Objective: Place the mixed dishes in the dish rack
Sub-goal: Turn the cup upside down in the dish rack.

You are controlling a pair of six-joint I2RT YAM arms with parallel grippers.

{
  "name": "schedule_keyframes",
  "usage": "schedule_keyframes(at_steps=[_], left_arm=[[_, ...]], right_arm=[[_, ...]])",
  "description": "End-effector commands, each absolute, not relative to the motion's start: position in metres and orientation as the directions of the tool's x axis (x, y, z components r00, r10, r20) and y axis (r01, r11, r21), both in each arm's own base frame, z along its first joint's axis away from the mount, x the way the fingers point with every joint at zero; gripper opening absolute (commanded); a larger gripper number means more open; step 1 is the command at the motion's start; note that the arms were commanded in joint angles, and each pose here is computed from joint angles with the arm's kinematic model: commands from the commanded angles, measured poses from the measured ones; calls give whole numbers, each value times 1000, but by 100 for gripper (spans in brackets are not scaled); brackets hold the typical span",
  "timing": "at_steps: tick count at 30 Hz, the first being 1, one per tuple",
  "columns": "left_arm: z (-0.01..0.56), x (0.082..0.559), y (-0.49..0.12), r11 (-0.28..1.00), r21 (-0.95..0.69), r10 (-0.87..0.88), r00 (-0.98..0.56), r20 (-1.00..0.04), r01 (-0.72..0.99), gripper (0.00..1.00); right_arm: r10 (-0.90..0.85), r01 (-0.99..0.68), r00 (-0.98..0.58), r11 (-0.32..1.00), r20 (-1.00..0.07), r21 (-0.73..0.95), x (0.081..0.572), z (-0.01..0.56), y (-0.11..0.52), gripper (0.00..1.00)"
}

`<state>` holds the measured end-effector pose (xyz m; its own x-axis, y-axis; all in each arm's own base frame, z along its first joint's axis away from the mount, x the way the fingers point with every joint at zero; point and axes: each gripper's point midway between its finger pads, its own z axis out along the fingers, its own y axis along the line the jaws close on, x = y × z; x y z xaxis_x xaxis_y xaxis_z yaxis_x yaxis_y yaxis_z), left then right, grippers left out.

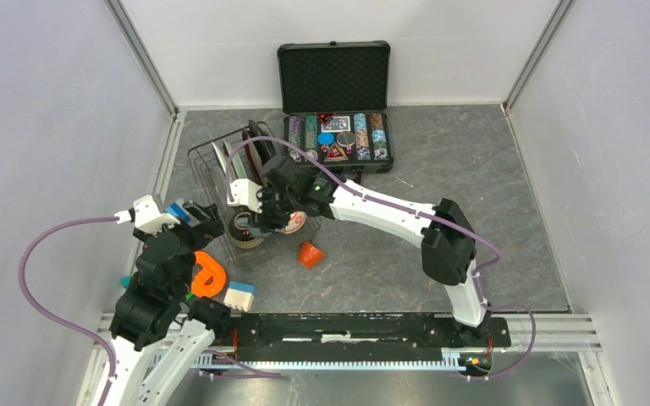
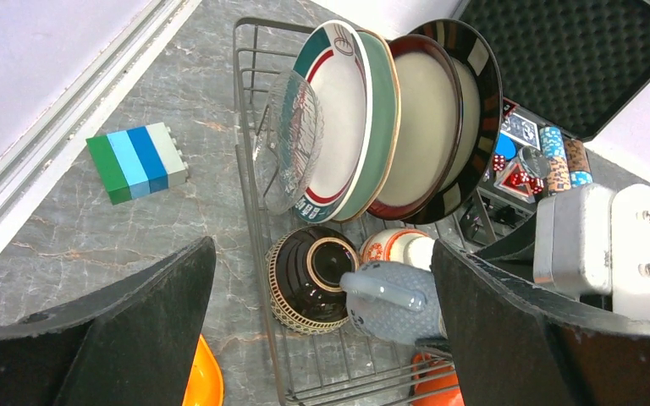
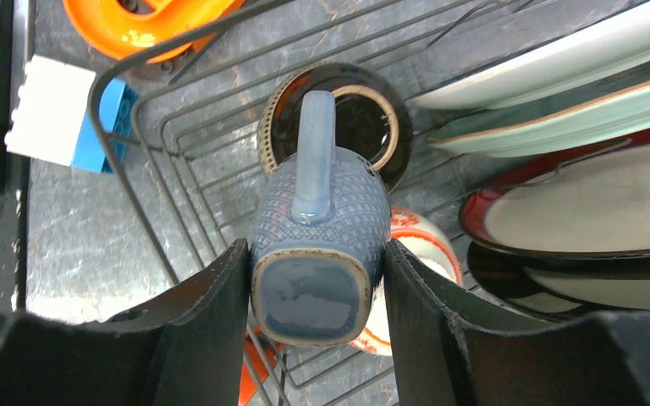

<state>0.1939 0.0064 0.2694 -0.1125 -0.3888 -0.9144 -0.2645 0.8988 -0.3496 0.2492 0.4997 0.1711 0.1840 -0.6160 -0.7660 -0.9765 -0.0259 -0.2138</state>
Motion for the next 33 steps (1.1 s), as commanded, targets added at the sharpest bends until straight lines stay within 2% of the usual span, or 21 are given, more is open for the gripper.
schedule_keyframes(at_steps=[1, 18, 33], left_arm=[[279, 190, 14, 906, -324, -358, -83, -930, -271, 100], [280, 191, 7, 910, -342, -371, -91, -924, -236, 100], [277, 194, 2, 910, -352, -380, -100, -919, -221, 100]], right_arm=[[-544, -960, 276, -105, -793, -261, 240, 208, 508, 0], [-498, -956, 261, -253, -827, -149, 212, 193, 528, 0], [-562, -944, 257, -322, -786, -79, 194, 149, 538, 0]])
